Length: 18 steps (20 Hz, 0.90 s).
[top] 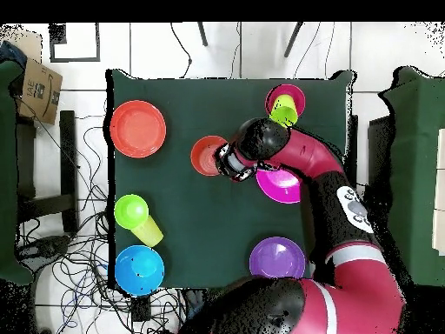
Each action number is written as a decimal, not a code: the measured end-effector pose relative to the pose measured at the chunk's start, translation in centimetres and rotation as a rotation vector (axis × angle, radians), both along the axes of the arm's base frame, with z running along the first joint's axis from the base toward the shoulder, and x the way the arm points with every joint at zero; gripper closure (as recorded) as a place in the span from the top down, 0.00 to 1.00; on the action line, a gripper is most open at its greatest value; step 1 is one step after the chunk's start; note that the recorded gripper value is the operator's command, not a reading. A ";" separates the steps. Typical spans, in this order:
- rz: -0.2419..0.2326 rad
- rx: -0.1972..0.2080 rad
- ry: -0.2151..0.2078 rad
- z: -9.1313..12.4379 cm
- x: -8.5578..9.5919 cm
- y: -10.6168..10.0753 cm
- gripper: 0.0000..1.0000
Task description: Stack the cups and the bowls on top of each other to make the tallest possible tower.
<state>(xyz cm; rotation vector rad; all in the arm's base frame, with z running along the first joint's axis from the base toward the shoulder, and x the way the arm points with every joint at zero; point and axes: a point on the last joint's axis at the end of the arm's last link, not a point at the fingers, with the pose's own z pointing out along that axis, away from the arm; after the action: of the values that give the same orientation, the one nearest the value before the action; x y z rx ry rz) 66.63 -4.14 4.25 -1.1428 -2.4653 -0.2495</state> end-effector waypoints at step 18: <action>0.050 -0.104 0.019 0.6 0.1 -7.2 0.00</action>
<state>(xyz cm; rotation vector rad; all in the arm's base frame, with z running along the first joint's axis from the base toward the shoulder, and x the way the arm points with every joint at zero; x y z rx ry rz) 66.75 -11.38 4.85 -1.1174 -2.5122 -0.0960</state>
